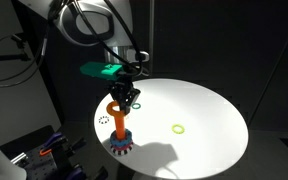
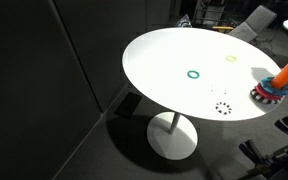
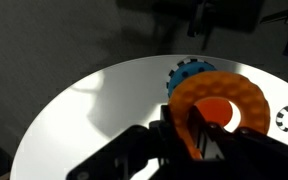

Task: Pick up the orange ring and place it on the stack of rings

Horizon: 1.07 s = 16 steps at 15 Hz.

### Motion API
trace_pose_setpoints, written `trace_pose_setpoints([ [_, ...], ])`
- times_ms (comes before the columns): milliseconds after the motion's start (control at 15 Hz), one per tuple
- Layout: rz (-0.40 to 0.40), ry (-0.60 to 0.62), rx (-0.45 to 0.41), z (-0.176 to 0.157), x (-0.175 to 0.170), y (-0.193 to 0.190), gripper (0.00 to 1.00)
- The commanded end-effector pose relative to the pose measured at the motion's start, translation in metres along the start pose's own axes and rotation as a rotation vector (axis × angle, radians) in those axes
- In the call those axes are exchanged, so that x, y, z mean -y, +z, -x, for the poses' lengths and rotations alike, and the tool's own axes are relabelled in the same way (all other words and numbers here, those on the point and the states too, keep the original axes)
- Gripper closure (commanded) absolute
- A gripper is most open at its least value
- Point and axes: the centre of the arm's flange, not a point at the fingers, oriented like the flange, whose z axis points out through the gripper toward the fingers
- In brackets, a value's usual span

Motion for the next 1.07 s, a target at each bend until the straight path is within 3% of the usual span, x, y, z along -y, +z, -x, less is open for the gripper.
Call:
trace_pose_setpoints([
  [0, 0.035, -0.011, -0.028, 0.007, 0.009, 0.002, 0.93],
  [333, 0.043, -0.033, -0.088, 0.004, 0.017, 0.013, 0.93],
  [1000, 0.052, -0.049, -0.086, 0.006, 0.023, 0.029, 0.93],
])
